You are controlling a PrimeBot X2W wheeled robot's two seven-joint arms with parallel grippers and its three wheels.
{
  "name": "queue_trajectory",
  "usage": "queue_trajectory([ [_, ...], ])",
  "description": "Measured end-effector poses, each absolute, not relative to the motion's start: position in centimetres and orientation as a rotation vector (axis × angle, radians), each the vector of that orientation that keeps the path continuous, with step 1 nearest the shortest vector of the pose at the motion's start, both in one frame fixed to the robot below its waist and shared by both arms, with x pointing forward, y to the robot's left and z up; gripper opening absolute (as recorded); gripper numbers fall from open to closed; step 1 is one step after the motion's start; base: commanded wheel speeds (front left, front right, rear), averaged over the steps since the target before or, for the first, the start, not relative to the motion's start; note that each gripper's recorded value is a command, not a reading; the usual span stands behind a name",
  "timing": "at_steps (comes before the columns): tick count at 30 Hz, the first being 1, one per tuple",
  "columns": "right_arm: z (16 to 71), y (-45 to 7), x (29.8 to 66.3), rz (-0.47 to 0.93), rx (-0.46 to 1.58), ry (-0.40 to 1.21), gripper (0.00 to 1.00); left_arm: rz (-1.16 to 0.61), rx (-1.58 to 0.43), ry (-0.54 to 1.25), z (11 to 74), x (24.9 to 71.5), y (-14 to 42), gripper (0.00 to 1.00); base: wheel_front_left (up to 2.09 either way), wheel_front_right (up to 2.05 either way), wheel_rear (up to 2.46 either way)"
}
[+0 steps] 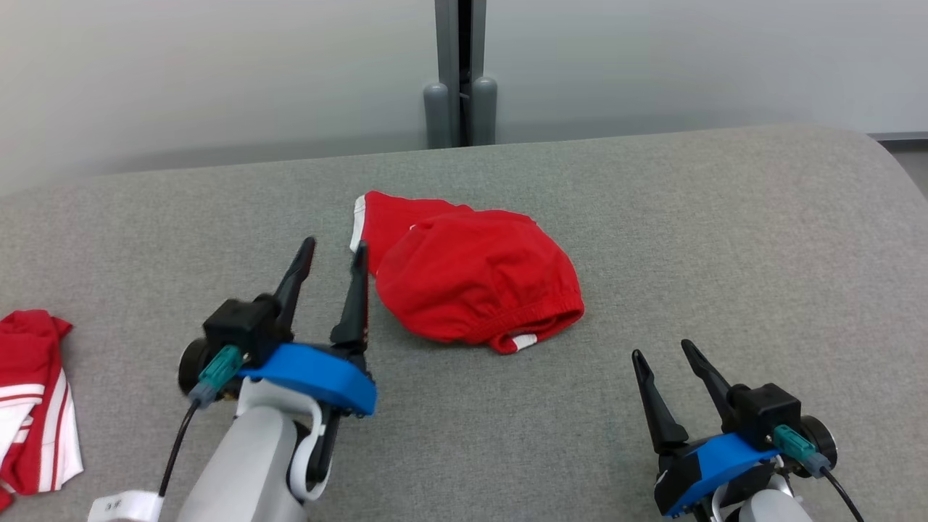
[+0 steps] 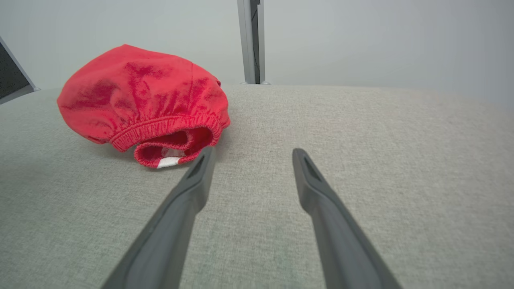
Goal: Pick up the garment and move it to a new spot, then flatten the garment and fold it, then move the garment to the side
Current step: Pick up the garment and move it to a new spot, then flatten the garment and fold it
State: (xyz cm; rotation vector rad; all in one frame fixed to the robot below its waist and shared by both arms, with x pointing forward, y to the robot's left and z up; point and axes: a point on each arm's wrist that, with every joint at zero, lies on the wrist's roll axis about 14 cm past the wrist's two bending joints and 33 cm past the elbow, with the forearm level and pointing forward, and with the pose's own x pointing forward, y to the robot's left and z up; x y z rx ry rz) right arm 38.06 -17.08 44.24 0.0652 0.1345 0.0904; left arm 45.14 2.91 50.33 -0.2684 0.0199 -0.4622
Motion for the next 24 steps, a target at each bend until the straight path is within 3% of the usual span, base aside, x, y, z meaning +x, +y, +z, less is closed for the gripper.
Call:
queue_trajectory([
  [9,45.5,-16.1,37.5,0.116,0.072,0.096,1.00,-0.251,-0.178,0.062,47.0,40.4,11.0,1.00,0.00,0.00,0.00],
  [17,45.0,-16.2,36.1,0.108,0.083,0.108,1.00,-0.216,-0.157,0.112,44.9,36.0,12.2,1.00,0.00,0.00,0.00],
  [24,44.7,-15.5,36.0,0.133,0.076,0.120,1.00,-0.218,-0.146,0.132,44.2,35.0,12.2,1.00,0.00,0.00,0.00],
])
